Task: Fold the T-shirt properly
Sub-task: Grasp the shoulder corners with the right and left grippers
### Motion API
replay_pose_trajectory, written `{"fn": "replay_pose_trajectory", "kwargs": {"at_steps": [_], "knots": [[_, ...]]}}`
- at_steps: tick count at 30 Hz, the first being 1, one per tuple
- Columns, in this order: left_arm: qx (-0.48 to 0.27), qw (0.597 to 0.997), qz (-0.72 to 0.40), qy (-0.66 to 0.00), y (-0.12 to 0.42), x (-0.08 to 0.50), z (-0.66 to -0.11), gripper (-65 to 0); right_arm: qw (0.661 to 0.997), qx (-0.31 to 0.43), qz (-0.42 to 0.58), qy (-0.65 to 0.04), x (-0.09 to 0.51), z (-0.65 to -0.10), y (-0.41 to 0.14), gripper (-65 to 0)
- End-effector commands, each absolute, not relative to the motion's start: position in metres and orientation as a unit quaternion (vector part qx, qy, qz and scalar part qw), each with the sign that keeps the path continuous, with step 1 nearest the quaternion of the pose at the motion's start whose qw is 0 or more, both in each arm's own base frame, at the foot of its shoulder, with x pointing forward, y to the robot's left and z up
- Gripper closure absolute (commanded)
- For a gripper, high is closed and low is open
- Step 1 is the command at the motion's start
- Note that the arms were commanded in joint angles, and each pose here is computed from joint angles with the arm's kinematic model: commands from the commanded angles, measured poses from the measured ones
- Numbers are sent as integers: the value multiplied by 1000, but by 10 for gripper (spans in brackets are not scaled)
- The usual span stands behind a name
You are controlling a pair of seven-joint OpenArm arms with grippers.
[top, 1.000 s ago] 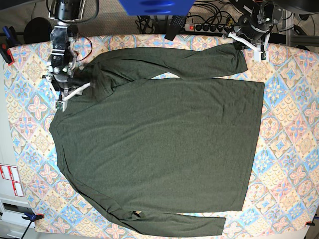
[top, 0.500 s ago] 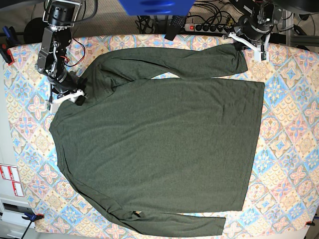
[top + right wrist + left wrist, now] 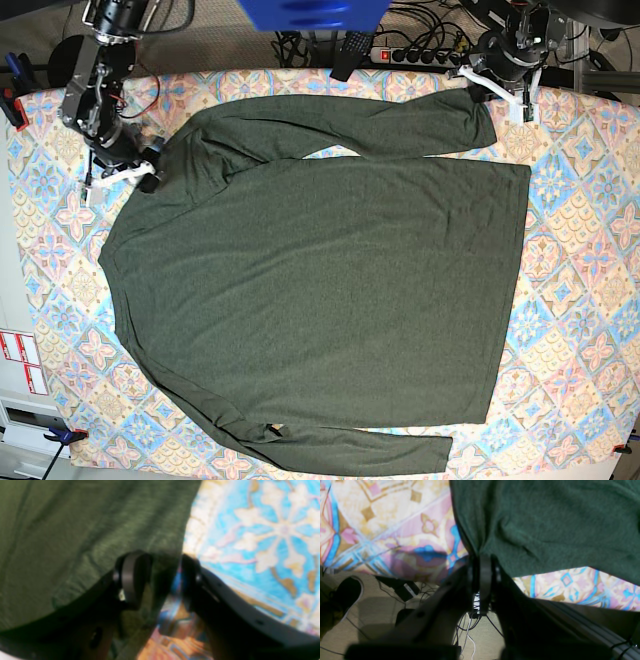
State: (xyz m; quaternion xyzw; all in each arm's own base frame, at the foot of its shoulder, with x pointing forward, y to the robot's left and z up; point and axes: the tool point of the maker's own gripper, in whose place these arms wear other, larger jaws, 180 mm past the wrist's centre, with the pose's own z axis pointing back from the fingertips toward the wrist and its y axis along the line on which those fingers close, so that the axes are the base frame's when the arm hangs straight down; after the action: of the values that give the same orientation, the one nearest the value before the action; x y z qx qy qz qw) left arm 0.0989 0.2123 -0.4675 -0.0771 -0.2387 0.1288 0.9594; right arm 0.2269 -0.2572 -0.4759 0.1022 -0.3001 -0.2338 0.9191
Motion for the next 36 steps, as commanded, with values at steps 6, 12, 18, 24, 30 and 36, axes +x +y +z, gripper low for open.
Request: {"fn": "replay_pose_trajectory", "kwargs": {"at_steps": [6,12,18,24,30,36], "knots": [[-76,958,124,-247,214,101,-463,0,924,85,-232,-292,223,-477,-266,-267],[-76,958,124,-247,214,101,-463,0,925,86,-235,-288,221,-479,-266,-267],[-76,958,124,-247,214,101,-463,0,928,92,-241,-269,212,-490,-262,-267],[-76,958,124,-247,214,101,-463,0,937,108,-211,-259,214,-495,-238,-265],[-76,958,124,-246,214,100,-463,0,937,112,-206,-258,215,-496,-233,-264],[-75,959,125,-242,215,96,-464,0,935,120,-211,-258,216,-495,-230,-264]]}}
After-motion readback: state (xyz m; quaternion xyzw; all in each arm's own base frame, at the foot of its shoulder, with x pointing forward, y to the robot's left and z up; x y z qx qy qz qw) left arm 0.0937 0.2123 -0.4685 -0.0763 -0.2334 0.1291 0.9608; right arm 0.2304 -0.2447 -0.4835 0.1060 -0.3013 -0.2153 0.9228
